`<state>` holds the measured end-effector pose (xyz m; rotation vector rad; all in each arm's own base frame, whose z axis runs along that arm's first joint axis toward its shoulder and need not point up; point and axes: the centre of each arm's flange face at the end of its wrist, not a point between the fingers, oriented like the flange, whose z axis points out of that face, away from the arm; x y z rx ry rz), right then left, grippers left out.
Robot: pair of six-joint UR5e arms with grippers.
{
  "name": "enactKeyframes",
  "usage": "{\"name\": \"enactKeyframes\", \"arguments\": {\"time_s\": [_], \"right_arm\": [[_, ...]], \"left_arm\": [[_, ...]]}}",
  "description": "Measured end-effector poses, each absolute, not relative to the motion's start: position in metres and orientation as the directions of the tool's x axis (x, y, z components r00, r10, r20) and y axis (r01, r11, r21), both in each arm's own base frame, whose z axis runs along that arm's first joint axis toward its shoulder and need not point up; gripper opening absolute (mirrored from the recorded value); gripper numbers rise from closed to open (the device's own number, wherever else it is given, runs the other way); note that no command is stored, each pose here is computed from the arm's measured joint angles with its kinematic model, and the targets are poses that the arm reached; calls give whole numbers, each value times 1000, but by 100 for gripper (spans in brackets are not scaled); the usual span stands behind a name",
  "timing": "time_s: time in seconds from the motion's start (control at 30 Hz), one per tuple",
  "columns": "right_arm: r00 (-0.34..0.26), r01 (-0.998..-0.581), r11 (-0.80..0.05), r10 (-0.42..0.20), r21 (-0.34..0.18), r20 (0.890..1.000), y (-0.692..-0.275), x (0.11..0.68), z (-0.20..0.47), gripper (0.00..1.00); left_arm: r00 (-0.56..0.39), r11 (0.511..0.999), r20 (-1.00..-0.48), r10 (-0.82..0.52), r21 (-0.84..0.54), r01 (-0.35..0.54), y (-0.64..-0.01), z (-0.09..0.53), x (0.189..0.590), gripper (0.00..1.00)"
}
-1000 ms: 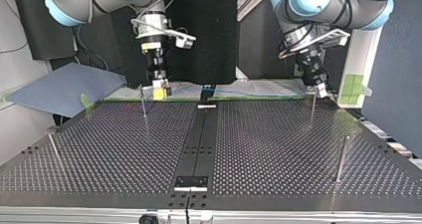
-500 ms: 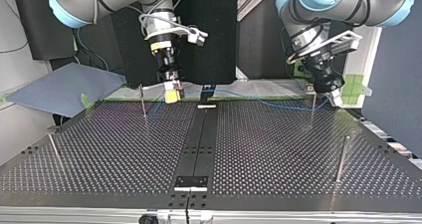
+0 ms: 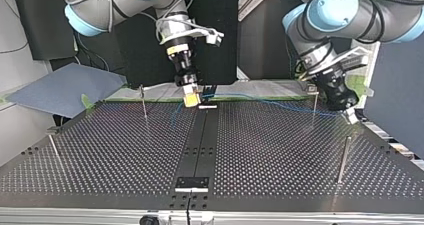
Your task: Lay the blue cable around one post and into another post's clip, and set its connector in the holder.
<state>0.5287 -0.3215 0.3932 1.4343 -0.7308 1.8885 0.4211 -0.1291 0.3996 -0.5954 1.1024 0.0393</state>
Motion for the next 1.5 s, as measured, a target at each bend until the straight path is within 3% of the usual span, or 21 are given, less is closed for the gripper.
{"name": "enactKeyframes", "arguments": {"time_s": [0.47, 0.77, 1.2, 1.5], "right_arm": [[-226, -756, -652, 185, -53, 956, -318, 543, 410, 0], [-229, -749, -661, 182, -54, 956, -324, 561, 405, 0], [-258, -742, -668, 204, -58, 944, -325, 574, 424, 0], [-254, -740, -670, 199, -58, 947, -329, 584, 417, 0]], "left_arm": [[548, 830, -789, -278, -484, -276, -95, 438, 447, 9], [570, 834, -773, -280, -490, -254, -66, 445, 460, 9], [535, 858, -805, -256, -444, -258, -35, 432, 497, 9], [506, 863, -819, -270, -439, -250, -33, 417, 514, 9]]}}
